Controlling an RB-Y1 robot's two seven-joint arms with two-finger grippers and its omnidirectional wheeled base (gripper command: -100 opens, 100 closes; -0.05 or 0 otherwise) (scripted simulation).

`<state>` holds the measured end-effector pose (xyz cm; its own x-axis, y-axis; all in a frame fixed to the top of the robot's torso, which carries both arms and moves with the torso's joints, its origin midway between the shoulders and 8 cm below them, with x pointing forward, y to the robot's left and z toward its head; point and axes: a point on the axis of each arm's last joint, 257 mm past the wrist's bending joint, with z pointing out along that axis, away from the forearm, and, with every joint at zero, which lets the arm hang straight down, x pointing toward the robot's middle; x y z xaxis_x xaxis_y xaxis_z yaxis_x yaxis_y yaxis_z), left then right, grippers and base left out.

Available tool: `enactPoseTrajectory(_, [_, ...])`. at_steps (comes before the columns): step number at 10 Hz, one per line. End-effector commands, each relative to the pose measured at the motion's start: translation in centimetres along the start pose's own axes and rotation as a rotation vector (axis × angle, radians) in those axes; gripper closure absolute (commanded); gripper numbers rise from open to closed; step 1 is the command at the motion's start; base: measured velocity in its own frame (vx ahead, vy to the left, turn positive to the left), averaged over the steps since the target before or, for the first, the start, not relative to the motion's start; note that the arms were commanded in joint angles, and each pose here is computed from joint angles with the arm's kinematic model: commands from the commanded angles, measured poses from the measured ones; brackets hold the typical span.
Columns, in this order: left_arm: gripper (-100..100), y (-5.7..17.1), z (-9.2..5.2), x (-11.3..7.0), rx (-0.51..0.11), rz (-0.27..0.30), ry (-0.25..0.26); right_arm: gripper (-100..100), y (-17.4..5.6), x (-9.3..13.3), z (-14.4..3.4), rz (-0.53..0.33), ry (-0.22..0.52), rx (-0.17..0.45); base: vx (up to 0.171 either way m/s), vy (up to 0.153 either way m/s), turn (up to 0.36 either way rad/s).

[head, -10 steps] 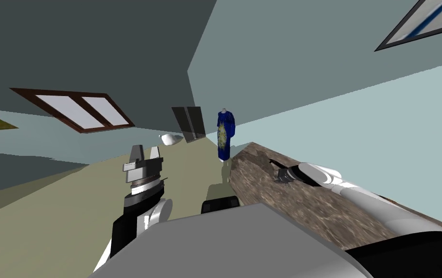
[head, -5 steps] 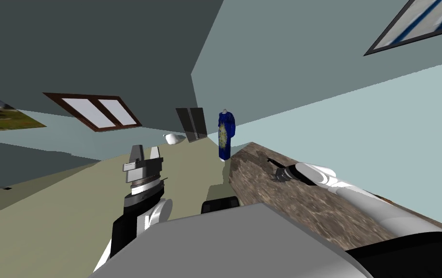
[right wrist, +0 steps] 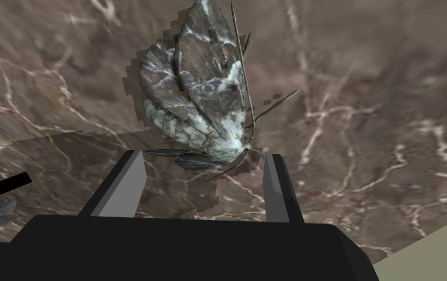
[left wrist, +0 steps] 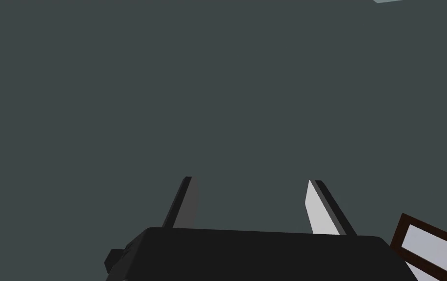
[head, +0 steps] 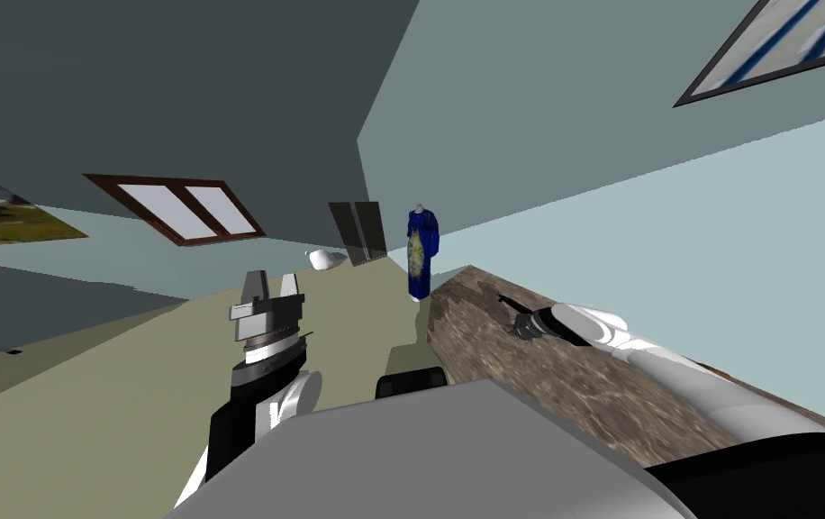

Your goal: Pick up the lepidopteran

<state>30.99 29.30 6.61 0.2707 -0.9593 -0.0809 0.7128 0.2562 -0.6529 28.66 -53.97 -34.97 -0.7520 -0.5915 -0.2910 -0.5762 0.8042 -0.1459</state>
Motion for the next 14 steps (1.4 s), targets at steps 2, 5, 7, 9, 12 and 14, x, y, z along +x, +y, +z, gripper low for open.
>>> enactPoseTrajectory(2, [0, 0.0, 0.0, 0.0, 0.000, 0.000, 0.000, 100, -0.2, 0.9, -0.3, -0.012, 0.005, -0.010, 0.048, 0.023, -0.093])
enactPoseTrajectory(5, [0, 0.0, 0.0, 0.0, 0.000, 0.000, 0.000, 100, -0.4, 1.9, -0.7, -0.039, 0.008, -0.019, 0.116, 0.071, -0.121])
enactPoseTrajectory(7, [0, 0.0, 0.0, 0.0, 0.000, 0.000, 0.000, 100, -0.7, 2.7, -1.1, -0.061, 0.009, -0.028, 0.110, 0.048, -0.129])
enactPoseTrajectory(9, [0, 0.0, 0.0, 0.0, 0.000, 0.000, 0.000, 100, -0.9, 3.6, -1.5, -0.078, 0.008, -0.037, 0.101, 0.056, -0.127])
enactPoseTrajectory(12, [0, 0.0, 0.0, 0.0, 0.000, 0.000, 0.000, 100, -1.1, 4.4, -2.0, -0.109, 0.005, -0.045, 0.063, 0.047, -0.081])
enactPoseTrajectory(14, [0, 0.0, 0.0, 0.0, 0.000, 0.000, 0.000, 100, -1.2, 5.2, -2.5, -0.130, 0.000, -0.053, 0.097, 0.054, -0.144])
